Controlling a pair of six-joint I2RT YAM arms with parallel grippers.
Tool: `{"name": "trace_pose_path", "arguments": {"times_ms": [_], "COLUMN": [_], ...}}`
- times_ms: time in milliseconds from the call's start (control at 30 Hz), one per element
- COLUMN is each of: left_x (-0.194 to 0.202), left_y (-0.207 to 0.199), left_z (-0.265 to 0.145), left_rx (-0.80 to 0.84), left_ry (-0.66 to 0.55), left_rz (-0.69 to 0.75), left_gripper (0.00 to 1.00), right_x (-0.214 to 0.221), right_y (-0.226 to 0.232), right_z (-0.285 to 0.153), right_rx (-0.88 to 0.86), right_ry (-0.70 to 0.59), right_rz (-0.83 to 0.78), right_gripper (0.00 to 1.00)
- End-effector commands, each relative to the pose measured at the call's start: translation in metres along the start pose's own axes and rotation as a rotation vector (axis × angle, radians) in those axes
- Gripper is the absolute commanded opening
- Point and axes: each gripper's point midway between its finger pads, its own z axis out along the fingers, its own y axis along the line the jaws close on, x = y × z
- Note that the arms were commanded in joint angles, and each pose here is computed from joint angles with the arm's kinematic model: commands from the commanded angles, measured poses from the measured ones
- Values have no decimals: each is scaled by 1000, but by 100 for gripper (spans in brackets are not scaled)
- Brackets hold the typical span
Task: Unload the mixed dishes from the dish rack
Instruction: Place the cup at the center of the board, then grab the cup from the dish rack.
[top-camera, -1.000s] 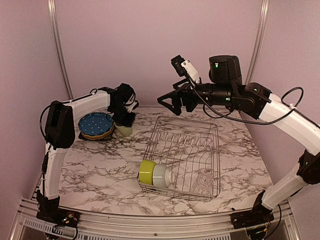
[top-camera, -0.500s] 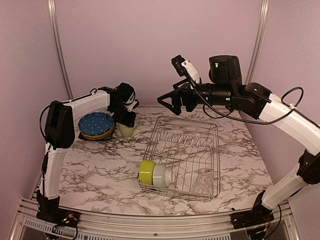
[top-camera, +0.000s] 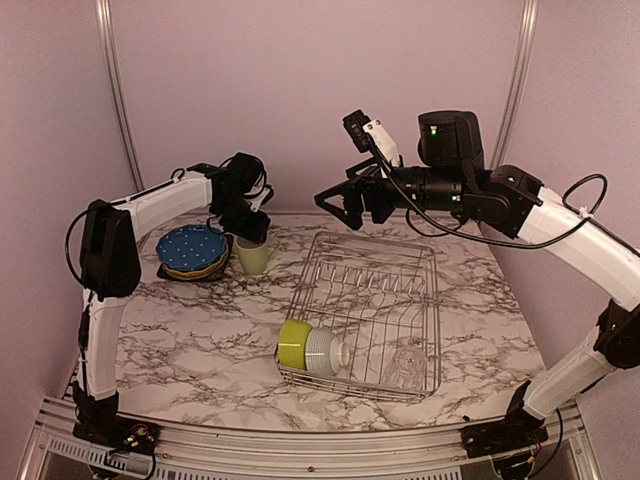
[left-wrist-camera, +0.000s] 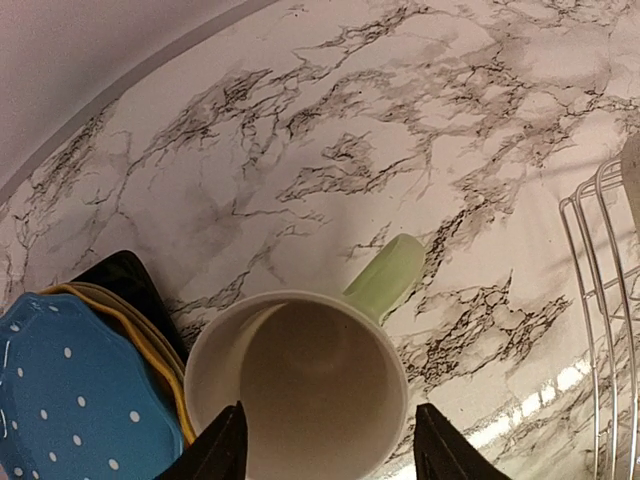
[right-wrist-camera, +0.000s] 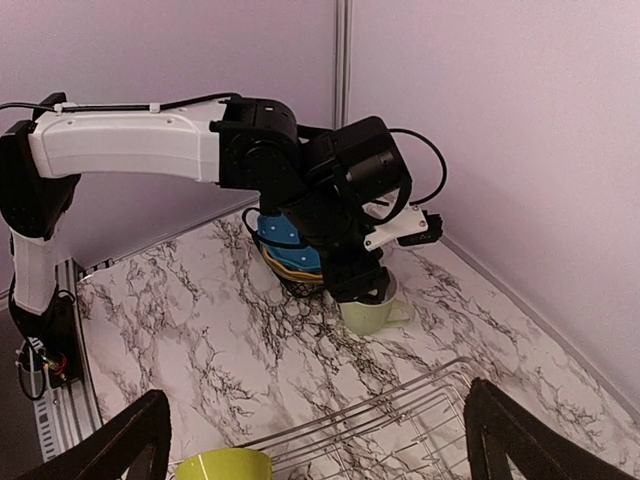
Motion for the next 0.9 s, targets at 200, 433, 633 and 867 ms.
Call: {"name": "trace_pose_path", "arguments": {"times_ms": [200,433,633,867], "left_x": [-46,-27,15,27], "left_y": [11,2,-11,-15], "left_z": [-87,-101,-93,-106], "left_rx": [-15,35,48,89], "left_ry": [-206,-188,-121,-198], "left_rz": [-36,-70,-105,-157], "left_gripper": [71,70,69,69], "right_x": [-1,18,31,75], "right_y": [-1,-3,-4,1], "right_z": [-17,-27,-30,-42], "right_rx": [8,28,43,42], "right_ry": [18,87,117,305], "right_rz": [45,74,115,173], "right_gripper": [98,98,98,98]}}
